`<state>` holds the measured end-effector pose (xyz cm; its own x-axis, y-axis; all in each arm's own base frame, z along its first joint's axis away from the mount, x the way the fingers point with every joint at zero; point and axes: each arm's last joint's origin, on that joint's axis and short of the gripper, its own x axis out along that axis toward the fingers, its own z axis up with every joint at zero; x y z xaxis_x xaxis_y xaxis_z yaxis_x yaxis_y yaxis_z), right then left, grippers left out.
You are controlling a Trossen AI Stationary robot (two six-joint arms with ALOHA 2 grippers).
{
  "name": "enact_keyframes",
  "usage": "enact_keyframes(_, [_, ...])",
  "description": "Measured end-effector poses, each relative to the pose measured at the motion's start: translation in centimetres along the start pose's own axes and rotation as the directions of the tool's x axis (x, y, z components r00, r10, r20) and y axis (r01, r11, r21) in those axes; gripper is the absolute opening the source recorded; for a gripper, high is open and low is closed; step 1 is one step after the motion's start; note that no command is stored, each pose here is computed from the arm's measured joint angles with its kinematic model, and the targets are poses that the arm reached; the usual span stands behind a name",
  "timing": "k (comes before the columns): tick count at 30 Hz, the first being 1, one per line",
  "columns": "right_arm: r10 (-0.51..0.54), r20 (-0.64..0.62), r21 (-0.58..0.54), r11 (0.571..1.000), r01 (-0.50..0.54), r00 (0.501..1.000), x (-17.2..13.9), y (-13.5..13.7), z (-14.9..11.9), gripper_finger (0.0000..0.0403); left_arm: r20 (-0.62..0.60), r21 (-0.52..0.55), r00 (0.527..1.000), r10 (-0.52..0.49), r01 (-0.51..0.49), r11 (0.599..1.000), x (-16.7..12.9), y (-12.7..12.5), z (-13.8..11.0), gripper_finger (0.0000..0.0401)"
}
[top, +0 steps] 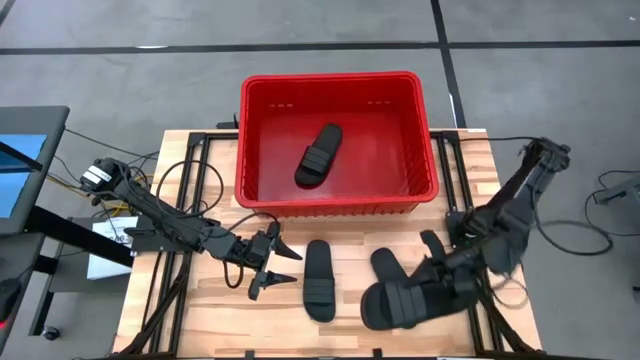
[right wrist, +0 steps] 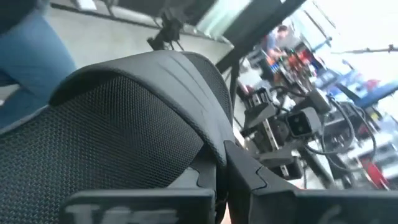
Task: Pick and place slides into bin
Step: Put the black slipper into the red bin
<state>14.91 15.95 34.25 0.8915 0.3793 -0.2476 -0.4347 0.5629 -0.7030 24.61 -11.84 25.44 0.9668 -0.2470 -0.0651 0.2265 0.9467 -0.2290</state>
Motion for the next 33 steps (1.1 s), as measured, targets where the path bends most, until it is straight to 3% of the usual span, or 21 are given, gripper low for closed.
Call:
enact_keyframes(8, [0.110, 0.149, -0.049, 0.993, -0.104, 0.983, -0.3, -3.8, -3.5, 0.0000, 0.045, 0.000, 0.999, -0.010, 0.010, 1.000, 0.0, -0.1, 0.4, 0.0247])
enact_keyframes(16, [0.272, 0.342, -0.217, 0.954, -0.206, 0.899, -0.2, -6.2, -5.9, 0.0000, 0.086, 0.061, 0.996, -0.017, 0.012, 0.998, 0.0, -0.2, 0.8, 0.0247])
enact_keyframes(24, [0.323, 0.330, -0.196, 0.943, -0.271, 0.887, 1.9, -7.5, -8.8, 0.0000, 0.129, 0.126, 0.991, 0.032, -0.049, 0.991, 0.0, 0.3, 1.3, 0.0247])
enact_keyframes(33, [0.314, 0.334, -0.164, 0.948, -0.273, 0.889, 3.0, -8.3, -10.3, 0.0000, 0.200, 0.209, 0.968, -0.151, 0.109, 0.972, 0.4, 2.2, 3.3, 0.0247])
